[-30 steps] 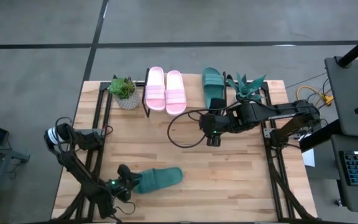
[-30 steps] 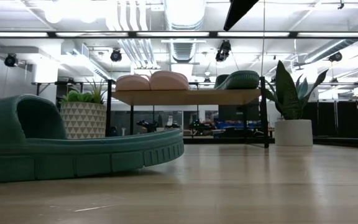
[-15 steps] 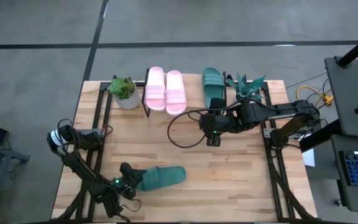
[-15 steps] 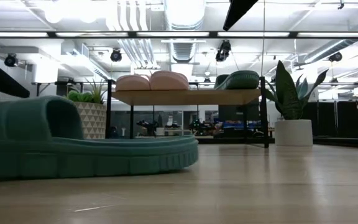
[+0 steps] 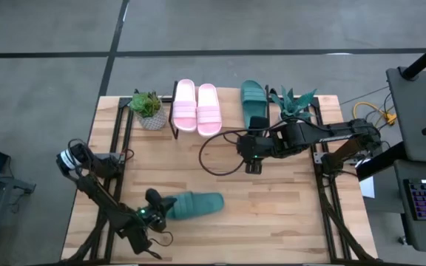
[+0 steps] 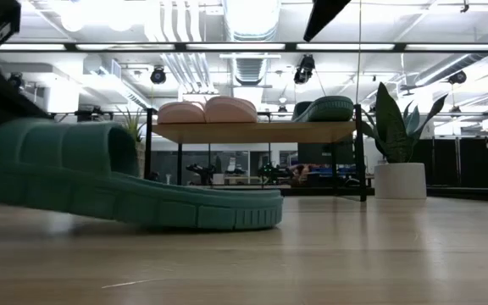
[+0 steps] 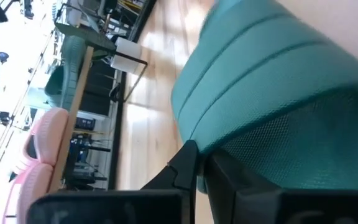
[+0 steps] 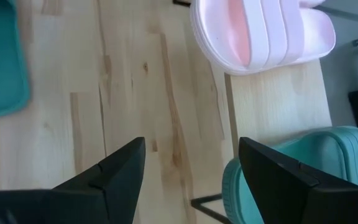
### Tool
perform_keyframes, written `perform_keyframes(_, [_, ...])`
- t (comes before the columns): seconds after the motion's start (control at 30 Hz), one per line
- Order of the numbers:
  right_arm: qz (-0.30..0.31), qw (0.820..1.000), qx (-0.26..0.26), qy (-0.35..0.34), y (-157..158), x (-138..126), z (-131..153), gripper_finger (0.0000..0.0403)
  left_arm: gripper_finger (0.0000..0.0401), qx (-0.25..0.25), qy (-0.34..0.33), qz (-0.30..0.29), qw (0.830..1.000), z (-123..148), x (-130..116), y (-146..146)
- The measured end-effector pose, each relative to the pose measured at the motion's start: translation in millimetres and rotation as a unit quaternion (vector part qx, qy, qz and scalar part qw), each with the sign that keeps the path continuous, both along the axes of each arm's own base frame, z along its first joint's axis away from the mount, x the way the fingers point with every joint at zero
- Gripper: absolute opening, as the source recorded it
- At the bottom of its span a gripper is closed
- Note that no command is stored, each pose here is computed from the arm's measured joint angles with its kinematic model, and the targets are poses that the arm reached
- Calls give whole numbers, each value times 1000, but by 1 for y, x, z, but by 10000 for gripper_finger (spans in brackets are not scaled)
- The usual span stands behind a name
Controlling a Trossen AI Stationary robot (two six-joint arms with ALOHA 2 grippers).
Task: Pick and place slides into the shelf
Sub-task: Put the green slipper on the shelf
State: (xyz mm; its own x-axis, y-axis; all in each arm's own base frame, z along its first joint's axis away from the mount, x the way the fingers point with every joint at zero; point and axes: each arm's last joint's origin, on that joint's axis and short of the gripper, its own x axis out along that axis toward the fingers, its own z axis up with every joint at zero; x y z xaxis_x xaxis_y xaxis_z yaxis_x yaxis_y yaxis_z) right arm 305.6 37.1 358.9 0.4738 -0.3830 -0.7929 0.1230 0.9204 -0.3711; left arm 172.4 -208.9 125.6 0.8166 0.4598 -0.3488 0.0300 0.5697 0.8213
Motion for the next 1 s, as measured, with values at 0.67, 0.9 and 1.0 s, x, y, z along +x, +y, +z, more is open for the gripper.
perform_keyframes(0.67, [266,950,-109,-121,98,-11,28,235,0,-20,-73,-34,997,83,-9,14])
perform_keyframes(0.9, [325,917,-166,-160,142,-29,35,235,0,-28,-89,-97,991,113,-6,8])
perform_keyframes(1.0, [336,913,-164,-163,153,-37,34,235,0,-20,-99,-129,986,127,-6,6])
